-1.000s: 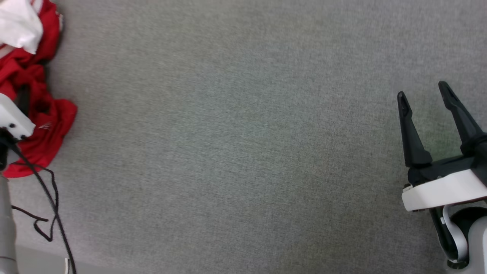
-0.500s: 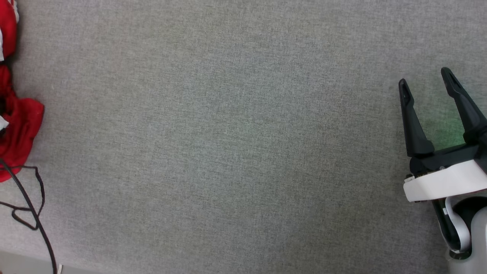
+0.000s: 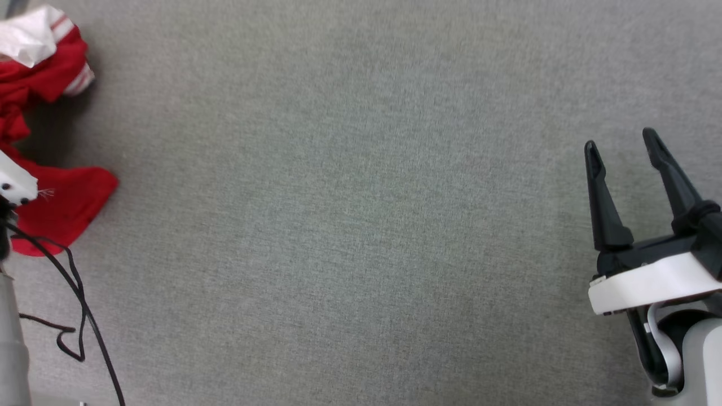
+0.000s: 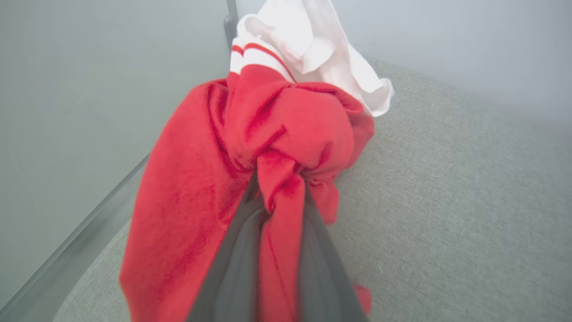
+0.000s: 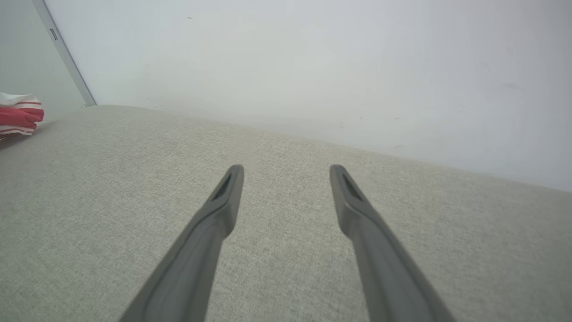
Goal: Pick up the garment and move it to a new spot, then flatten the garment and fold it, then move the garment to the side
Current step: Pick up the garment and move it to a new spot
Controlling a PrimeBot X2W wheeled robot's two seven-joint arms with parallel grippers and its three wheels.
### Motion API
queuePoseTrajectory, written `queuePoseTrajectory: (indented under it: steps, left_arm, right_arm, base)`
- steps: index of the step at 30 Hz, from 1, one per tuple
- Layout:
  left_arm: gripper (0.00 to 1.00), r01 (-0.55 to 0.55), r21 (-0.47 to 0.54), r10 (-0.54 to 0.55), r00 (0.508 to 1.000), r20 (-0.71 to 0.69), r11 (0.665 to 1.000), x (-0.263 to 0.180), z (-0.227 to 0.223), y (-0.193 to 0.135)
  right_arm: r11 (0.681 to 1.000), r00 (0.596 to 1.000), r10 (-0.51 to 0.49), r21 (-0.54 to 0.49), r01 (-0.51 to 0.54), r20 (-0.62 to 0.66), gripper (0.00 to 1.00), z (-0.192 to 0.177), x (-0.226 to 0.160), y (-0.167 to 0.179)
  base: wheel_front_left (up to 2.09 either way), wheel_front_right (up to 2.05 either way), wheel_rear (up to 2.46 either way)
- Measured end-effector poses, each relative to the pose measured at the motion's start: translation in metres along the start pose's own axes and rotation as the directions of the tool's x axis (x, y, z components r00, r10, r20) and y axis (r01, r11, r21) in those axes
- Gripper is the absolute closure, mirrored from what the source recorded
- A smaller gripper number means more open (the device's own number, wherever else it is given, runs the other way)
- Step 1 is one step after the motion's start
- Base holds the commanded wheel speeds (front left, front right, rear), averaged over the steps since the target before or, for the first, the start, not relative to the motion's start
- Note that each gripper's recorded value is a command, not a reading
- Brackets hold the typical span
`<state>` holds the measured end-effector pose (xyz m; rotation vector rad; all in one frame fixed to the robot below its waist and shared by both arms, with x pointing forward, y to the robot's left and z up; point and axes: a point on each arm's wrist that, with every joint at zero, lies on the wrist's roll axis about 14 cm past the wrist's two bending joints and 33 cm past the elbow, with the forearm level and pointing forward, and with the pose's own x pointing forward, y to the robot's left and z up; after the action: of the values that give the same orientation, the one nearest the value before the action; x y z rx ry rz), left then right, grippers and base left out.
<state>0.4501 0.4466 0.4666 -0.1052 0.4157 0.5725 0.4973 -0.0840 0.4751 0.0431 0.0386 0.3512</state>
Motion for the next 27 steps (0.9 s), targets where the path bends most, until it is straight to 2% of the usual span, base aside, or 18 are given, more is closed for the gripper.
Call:
queuePoseTrajectory:
  steps: [5,9,16,22,27]
  left_arm:
    - [1.0,0.024,0.003,-0.024,0.985,0.168,1.0,-0.024,0.029,-0.001]
    - [1.0,0.071,0.018,-0.074,0.957,0.279,0.997,-0.042,0.044,-0.016]
    - [1.0,0.169,0.055,-0.177,0.913,0.367,0.984,-0.073,0.046,-0.051]
    - [1.0,0.318,0.095,-0.33,0.867,0.373,0.943,-0.102,0.039,-0.107]
    - [1.0,0.465,0.117,-0.476,0.812,0.339,0.877,-0.131,0.025,-0.163]
  right_arm:
    - [1.0,0.999,-0.027,0.013,0.026,0.047,0.0,0.024,-0.017,0.0]
    - [0.998,0.995,-0.065,0.013,0.064,0.073,0.0,0.038,-0.032,-0.007]
    - [0.991,0.988,-0.131,0.012,0.13,0.078,0.0,0.047,-0.065,-0.021]
    - [0.983,0.979,-0.183,0.018,0.182,0.086,0.0,0.055,-0.094,-0.031]
    - [0.971,0.965,-0.241,0.024,0.239,0.102,0.0,0.064,-0.12,-0.045]
  base:
    - [0.0,0.0,0.0]
    - [0.0,0.0,0.0]
    - [0.0,0.0,0.0]
    - [0.0,0.0,0.0]
    - [0.0,0.0,0.0]
